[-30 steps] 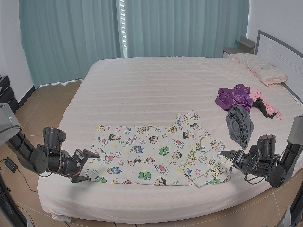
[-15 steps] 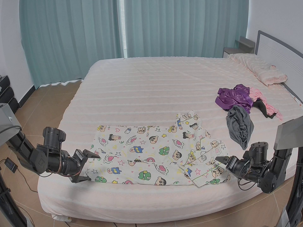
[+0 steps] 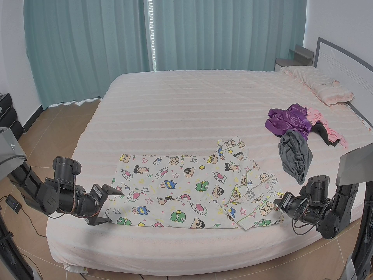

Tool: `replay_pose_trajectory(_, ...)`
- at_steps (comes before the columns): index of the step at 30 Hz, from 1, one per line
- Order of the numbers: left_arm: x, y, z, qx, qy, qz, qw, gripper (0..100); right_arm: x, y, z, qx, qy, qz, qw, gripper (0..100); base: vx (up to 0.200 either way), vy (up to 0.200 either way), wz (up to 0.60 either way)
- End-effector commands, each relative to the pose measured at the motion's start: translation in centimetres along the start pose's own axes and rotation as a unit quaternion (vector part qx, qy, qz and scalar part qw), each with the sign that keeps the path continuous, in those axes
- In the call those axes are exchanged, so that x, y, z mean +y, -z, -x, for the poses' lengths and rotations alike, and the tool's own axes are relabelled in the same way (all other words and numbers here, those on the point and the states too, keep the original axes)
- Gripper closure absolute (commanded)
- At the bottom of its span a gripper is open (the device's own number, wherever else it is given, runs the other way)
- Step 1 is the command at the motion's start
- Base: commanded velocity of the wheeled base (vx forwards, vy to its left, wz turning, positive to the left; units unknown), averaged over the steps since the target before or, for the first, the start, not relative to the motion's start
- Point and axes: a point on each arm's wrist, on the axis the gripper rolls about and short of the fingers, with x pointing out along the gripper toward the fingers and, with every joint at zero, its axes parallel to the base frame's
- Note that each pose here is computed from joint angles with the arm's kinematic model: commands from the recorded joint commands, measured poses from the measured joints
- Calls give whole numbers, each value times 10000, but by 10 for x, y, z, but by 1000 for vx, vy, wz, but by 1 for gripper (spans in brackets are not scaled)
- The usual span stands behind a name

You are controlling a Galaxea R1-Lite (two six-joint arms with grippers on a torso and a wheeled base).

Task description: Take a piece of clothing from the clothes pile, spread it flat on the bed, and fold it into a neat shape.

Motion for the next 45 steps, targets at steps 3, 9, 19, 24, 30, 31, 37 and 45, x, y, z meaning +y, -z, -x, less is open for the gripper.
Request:
replay_pose_trajectory(3,0,0,-1,7,-6,3,10000,0,6,6,8,-20,45,131,9999,100,0,0,0)
replay_pose_trajectory(9,0,0,0,2,-7,9,10000,0,12,14,33,108,16,521,9986,100,0,0,0)
replay_pose_trajectory(19,1,0,-1,11,-13,6,10000,0,4,24,43,320,508,1208,9909,100,0,0,0)
replay_pose_trajectory(24,0,0,-1,7,-6,3,10000,0,1,32,41,548,676,1327,9873,100,0,0,0)
replay_pose_trajectory(30,0,0,-1,7,-6,3,10000,0,-3,37,34,666,772,1338,9858,0,0,0,0)
replay_pose_trajectory(31,0,0,-1,7,-6,3,10000,0,-3,37,34,665,761,1337,9859,0,0,0,0)
replay_pose_trajectory(37,0,0,0,2,-7,9,10000,0,17,22,51,172,289,1371,9900,0,0,0,0)
replay_pose_trajectory(45,1,0,-1,11,-13,6,10000,0,69,25,66,-71,-824,1645,9829,0,0,0,0)
